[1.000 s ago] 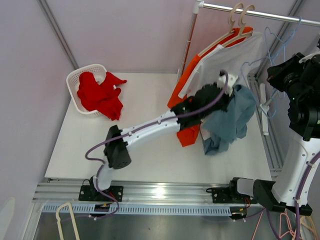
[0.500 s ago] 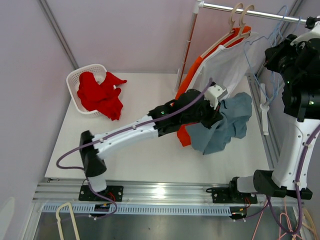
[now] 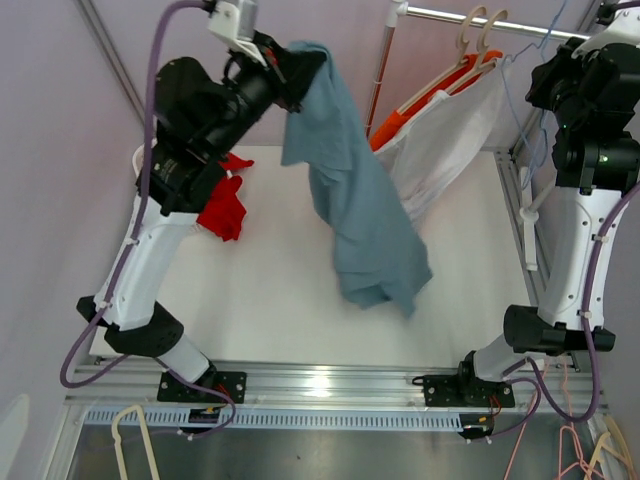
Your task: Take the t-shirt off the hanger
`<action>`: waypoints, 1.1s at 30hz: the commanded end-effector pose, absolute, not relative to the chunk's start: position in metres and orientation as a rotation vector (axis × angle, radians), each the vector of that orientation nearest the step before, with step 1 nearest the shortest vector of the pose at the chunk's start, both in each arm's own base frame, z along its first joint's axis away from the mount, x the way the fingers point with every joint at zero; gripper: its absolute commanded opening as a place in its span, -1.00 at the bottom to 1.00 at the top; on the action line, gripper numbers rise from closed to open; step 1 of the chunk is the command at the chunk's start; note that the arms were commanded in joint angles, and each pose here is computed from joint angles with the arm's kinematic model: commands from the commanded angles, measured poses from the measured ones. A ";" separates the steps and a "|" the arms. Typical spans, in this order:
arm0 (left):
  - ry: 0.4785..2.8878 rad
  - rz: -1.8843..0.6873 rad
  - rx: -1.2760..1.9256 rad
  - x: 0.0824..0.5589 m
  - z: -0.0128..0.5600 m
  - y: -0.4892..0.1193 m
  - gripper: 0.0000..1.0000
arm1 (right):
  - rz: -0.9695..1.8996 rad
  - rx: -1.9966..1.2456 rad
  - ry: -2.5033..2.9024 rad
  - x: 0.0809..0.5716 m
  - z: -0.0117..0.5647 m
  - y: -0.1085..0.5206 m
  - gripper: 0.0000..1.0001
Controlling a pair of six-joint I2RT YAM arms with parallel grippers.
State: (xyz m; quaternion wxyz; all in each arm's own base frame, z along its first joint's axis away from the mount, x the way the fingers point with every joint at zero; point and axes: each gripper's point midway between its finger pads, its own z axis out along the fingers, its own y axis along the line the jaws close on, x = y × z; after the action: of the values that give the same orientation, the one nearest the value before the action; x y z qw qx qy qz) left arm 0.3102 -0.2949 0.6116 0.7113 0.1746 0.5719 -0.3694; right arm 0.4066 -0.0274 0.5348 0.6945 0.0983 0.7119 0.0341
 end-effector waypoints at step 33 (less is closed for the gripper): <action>1.249 -0.109 -0.395 0.549 0.498 0.085 -0.99 | 0.016 0.280 1.602 0.521 0.471 -0.073 -1.00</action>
State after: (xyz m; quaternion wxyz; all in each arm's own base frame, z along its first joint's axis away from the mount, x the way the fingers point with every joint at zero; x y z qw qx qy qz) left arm 0.5650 0.0842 0.4921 0.7870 -0.1815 0.5861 -0.0638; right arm 0.5267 -0.0699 0.4607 0.6713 0.1252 0.7304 0.0094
